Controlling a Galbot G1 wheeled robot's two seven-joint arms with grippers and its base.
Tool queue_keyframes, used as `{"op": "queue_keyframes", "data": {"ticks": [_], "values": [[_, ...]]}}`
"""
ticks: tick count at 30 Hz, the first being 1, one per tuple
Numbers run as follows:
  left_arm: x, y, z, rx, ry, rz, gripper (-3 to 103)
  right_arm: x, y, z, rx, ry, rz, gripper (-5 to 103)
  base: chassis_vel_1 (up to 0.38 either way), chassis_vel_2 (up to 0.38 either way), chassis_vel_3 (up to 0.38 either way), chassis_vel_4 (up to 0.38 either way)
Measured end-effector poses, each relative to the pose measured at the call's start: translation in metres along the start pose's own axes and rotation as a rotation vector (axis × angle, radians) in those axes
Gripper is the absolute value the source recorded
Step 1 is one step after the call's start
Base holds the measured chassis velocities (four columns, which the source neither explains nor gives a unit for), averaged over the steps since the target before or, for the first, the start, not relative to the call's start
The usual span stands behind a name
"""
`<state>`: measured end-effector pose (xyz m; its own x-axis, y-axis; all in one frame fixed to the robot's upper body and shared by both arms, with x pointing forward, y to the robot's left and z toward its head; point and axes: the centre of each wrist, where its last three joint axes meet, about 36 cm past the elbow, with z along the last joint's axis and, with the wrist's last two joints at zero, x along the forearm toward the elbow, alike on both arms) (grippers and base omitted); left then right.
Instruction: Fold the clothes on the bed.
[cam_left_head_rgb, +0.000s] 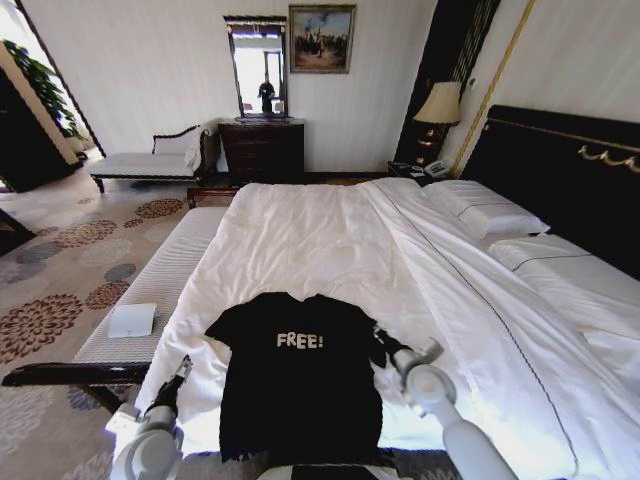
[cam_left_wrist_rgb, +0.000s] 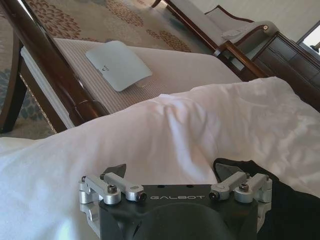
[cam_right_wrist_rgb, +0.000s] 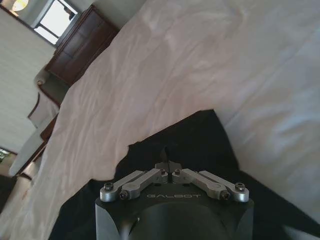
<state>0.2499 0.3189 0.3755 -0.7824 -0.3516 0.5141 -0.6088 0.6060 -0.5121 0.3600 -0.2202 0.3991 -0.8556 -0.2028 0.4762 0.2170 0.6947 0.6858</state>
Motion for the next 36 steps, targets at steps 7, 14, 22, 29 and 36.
{"op": "queue_keyframes", "data": {"ticks": [7,14,22,29,36], "values": [[-0.005,0.004,0.004,-0.003,-0.003,-0.022,100,-0.021,0.025,0.027,0.028,0.052,-0.088,0,0.0,0.0,0.0,0.0],[-0.01,-0.001,0.011,-0.002,-0.003,-0.024,100,-0.039,0.036,0.036,0.05,0.079,-0.114,0,0.0,0.0,0.0,0.0],[-0.016,-0.007,0.014,0.0,-0.005,-0.024,100,-0.049,0.034,0.048,0.084,0.099,-0.097,0,0.0,0.0,0.0,0.0],[-0.018,-0.016,0.012,0.005,-0.007,-0.002,100,-0.029,0.034,0.037,0.06,0.056,-0.187,17,0.0,0.0,0.0,0.0],[-0.026,-0.036,-0.002,-0.016,-0.01,0.058,100,-0.019,0.034,-0.003,-0.029,-0.142,-0.207,50,0.0,0.0,0.0,0.0]]}}
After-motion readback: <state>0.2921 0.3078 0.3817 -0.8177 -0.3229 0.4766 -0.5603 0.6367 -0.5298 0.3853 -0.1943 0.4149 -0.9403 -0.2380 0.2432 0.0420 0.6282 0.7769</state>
